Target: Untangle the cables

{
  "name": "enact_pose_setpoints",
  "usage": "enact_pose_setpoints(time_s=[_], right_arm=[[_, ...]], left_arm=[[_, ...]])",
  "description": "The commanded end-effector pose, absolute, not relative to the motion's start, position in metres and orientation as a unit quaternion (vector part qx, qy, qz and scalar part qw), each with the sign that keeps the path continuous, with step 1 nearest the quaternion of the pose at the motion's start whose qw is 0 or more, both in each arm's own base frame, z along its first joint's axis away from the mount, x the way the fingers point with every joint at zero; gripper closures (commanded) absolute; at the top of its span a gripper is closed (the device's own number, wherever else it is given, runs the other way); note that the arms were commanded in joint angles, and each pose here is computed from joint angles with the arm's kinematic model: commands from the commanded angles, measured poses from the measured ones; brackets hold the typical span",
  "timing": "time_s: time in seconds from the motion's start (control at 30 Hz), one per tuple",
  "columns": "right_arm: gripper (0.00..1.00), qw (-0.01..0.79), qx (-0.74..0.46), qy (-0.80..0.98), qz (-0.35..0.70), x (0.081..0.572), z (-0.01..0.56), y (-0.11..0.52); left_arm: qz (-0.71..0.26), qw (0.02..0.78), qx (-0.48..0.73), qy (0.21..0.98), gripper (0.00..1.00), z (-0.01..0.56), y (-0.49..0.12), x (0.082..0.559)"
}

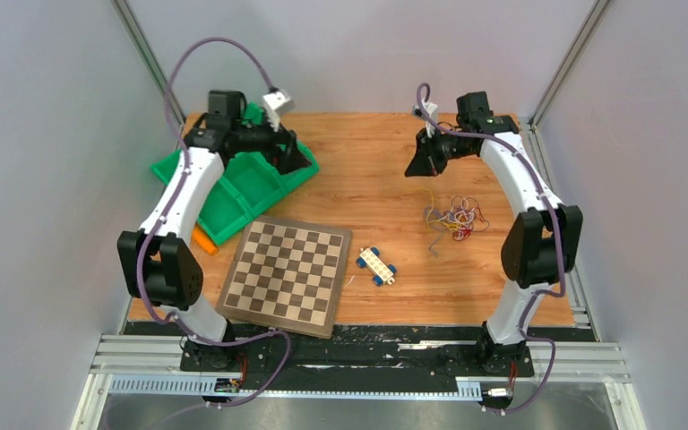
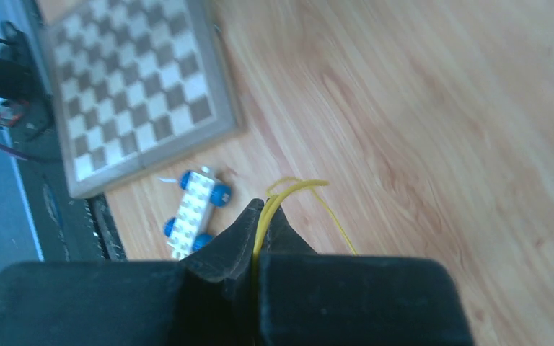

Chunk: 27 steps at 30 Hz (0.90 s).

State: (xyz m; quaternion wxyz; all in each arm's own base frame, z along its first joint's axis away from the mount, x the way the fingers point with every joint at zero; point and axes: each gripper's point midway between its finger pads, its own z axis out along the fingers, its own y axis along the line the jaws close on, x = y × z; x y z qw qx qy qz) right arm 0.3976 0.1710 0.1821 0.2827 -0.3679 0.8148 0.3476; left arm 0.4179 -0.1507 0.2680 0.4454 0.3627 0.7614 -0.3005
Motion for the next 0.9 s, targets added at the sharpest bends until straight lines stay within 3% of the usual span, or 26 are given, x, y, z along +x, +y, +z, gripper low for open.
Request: enact_pose_setpoints(time_s=[0.0,0.17,0.37,0.7,0.87], right_arm=[[1.00,0.379,-0.412,0.718,0.414,0.362,0.294,0.195],[1.00,0.395,-0.402,0.701,0.436,0.346,0.320,0.200],[1.00,0.423,-0.396,0.684,0.443,0.333,0.359,0.201],[1.00,0.500,-0.374,0.654,0.426,0.328,0.432,0.200],[1.00,0.526,-0.361,0.649,0.414,0.329,0.456,0.197]], left_arm=[[-0.376,0.493,0.438,0.652,0.00,0.303,-0.233,0.377],[-0.436,0.477,0.445,0.619,0.02,0.287,-0.296,0.341],[-0.482,0.514,0.452,0.547,0.00,0.281,-0.368,0.314],[-0.471,0.565,0.435,0.519,0.01,0.253,-0.461,0.322],[-0.475,0.555,0.441,0.522,0.14,0.227,-0.492,0.337]])
